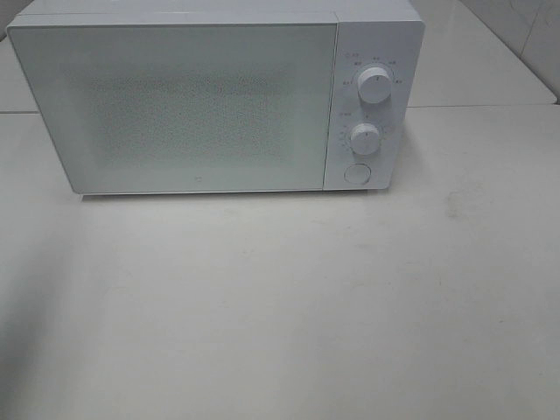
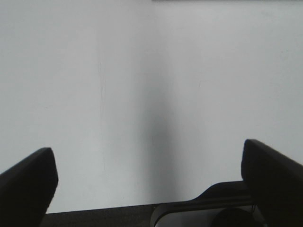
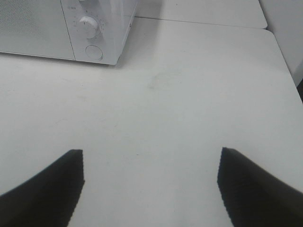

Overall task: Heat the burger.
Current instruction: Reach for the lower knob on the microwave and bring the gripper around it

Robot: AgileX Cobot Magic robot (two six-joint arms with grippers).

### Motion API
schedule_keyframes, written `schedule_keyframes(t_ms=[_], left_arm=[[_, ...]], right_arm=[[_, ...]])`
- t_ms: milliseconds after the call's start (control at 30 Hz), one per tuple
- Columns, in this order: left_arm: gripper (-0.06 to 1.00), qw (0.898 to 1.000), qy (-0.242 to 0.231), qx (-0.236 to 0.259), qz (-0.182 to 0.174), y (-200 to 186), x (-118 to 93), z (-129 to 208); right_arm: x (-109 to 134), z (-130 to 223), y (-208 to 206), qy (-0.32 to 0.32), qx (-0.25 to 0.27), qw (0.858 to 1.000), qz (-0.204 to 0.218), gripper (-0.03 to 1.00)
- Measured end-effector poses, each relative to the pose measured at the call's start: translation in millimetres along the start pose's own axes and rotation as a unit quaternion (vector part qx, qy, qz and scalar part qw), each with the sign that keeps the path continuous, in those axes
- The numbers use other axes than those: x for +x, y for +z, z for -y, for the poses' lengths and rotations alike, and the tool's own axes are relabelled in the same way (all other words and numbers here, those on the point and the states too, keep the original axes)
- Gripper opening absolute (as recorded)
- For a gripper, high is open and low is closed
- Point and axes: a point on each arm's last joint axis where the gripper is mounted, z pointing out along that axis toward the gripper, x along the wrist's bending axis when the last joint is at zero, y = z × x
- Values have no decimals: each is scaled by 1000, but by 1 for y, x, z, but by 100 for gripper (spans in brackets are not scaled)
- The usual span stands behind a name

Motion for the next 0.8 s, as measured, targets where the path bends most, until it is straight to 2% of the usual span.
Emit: schedule_keyframes(t_ms=[133,233,467,500,567,600,633,700,800], left_arm=[[97,1000,3,-24,-2,-10,-2,14],[97,1000,6,-27,-9,-4,-2,52],[97,999,10,-40,-12,12,-2,94],[97,998,12,-63,-13,10,-2,103],[97,997,14,-78,-14,8,-3,107],[97,994,17,-110,-16,1,-4,115],[97,994,17,-110,-16,1,-4,115],[97,989,20,-146,-18,-5,-5,128],[97,985,24,-172,-22,-6,-6,141]], right_arm=[[0,0,0,0,0,1000,0,76],[0,0,0,0,0,1000,0,76],[0,0,0,0,0,1000,0,76],[0,0,0,0,0,1000,0,76],[0,0,0,0,0,1000,0,76],[0,0,0,0,0,1000,0,76],[0,0,0,0,0,1000,0,76],[0,0,0,0,0,1000,0,76],[0,0,0,0,0,1000,0,76]])
